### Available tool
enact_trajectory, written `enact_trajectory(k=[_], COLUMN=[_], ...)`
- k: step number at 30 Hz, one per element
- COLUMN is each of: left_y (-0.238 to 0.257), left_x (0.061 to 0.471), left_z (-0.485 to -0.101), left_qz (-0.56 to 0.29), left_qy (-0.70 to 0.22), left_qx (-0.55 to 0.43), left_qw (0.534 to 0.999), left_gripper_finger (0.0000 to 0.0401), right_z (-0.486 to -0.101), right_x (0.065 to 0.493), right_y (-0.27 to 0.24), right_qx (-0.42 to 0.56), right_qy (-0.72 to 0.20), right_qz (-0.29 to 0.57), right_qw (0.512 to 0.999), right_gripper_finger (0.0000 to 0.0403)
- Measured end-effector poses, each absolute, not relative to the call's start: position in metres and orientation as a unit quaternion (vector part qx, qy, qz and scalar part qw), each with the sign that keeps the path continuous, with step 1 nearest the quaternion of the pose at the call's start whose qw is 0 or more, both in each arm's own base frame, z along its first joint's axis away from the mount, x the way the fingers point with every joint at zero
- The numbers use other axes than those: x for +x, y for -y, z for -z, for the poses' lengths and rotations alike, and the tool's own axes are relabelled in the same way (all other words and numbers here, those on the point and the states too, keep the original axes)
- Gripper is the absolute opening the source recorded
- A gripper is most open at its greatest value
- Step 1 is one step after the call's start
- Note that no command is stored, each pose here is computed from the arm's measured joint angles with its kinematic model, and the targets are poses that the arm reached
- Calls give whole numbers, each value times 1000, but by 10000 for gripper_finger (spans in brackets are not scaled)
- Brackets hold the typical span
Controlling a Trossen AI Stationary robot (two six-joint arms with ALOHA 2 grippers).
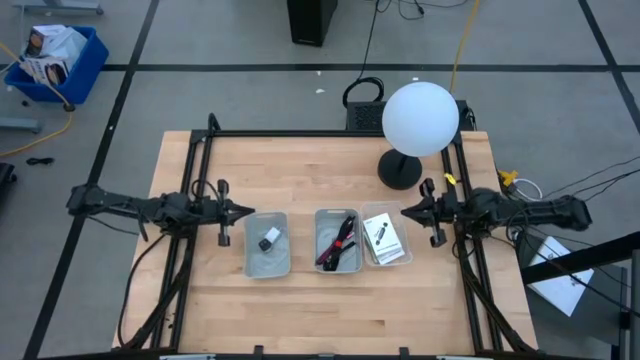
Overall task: Pick and place items into bin
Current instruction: Return to Home Position
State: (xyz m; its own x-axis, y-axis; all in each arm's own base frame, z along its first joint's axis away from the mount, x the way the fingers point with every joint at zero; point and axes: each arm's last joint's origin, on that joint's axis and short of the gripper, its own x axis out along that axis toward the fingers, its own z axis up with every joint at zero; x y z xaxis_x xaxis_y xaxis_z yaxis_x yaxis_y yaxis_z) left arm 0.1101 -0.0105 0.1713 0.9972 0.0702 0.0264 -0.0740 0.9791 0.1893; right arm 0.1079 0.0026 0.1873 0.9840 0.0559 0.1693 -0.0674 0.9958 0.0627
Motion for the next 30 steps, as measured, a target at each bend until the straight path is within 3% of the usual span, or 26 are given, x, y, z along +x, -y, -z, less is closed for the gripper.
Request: enact_trajectory(k=[10,30], left_y=[9,8], left_x=[111,111], left_z=[-171,-161], left_qz=[-9,-22], left_qy=[13,-41], left_qx=[64,20], left_qw=[998,999], left_gripper_finger=[1,12], right_z=[-193,-189], right_x=[106,107], right_y=[3,3], right_qx=[44,5], right_qy=[117,98], right_qz=[-40,-34], right_qw=[991,995], right_gripper_finger=[0,0])
